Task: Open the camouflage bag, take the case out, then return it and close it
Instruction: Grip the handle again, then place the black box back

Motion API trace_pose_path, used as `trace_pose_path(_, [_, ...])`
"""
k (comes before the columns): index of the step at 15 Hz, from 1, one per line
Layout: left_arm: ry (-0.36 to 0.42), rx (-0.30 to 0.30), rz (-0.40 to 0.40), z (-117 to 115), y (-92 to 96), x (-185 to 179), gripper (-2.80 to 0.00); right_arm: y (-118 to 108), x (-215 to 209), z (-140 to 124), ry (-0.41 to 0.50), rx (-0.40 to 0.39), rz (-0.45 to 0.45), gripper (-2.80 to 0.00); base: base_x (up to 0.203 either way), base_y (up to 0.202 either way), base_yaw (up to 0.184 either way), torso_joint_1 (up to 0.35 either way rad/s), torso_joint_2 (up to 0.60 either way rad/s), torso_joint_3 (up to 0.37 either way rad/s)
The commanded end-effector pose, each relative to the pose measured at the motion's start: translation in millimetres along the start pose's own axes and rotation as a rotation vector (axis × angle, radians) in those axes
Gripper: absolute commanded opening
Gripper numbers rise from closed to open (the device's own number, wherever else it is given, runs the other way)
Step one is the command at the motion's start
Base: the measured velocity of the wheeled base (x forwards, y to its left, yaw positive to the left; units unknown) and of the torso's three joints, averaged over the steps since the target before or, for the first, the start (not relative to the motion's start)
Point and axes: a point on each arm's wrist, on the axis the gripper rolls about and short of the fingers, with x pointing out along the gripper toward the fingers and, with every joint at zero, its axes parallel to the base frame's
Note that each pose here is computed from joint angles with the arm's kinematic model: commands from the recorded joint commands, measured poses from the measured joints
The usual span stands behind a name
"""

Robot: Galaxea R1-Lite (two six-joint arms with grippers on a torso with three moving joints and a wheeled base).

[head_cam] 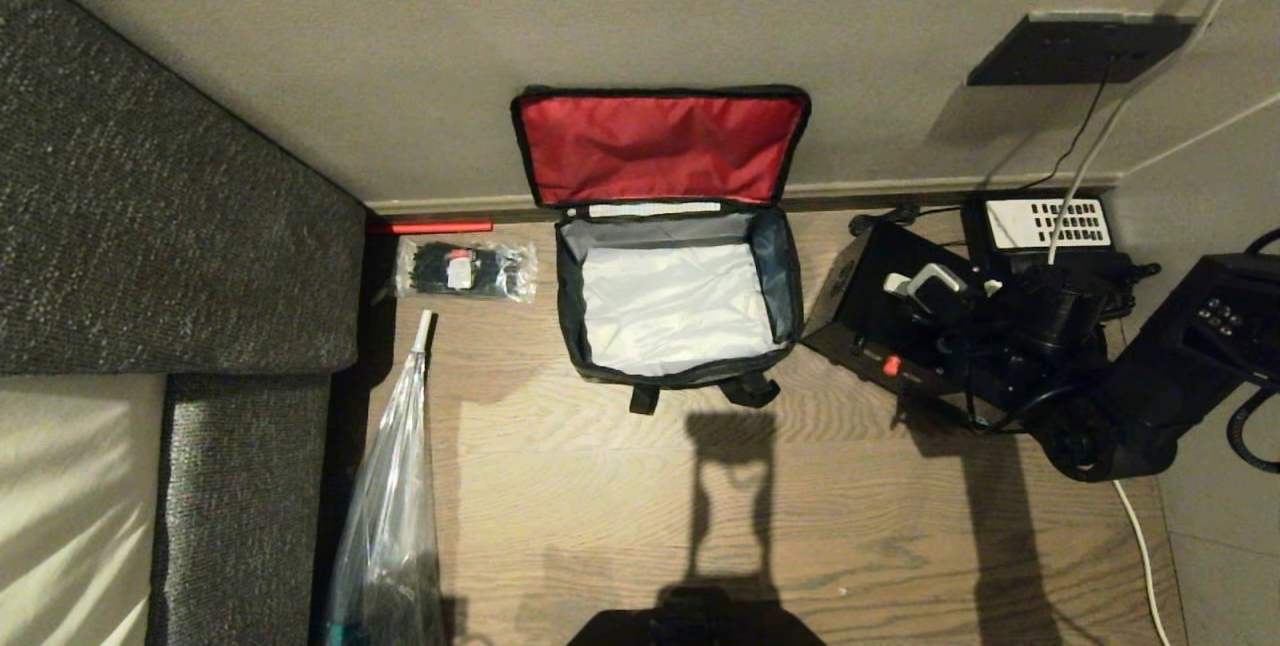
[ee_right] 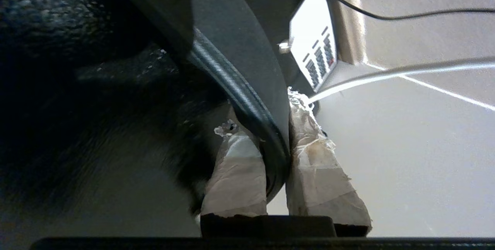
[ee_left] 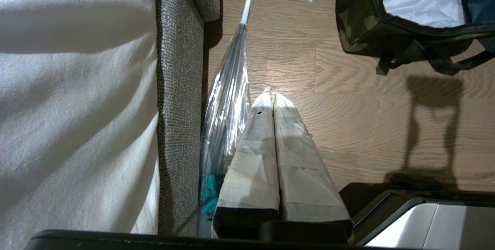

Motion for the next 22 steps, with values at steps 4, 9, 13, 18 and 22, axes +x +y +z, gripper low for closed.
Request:
trace_pose_path(4, [0.002,-0.001,0.0,-1.0,0.0,0.1,-2.8,-41.5,-31.7,6.1,-0.008,-0.008,0.006,-2.8,0.0,0.0,0.0,0.0,0.0,0.0])
trace_pose_path(9, [0.002,-0.001,0.0,-1.0,0.0,0.1,-2.8,-180.1,-146.6,24.1,-0.106,0.05,-0.075,-2.8,0.0,0.0,0.0,0.0,0.0,0.0])
trace_pose_path(13, [0.002,-0.001,0.0,-1.0,0.0,0.1,-2.8,-215.4,-224.1,26.7,-0.212,0.016,0.038,-2.8,0.0,0.0,0.0,0.0,0.0,0.0])
trace_pose_path(18, [0.002,-0.001,0.0,-1.0,0.0,0.1,-2.8,-185.1,-236.8,49.1,-0.278,0.122,0.298,-2.8,0.0,0.0,0.0,0.0,0.0,0.0])
trace_pose_path(22, [0.002,-0.001,0.0,-1.0,0.0,0.1,-2.8,-167.4,-221.9,99.6,-0.278,0.261,0.374,-2.8,0.0,0.0,0.0,0.0,0.0,0.0])
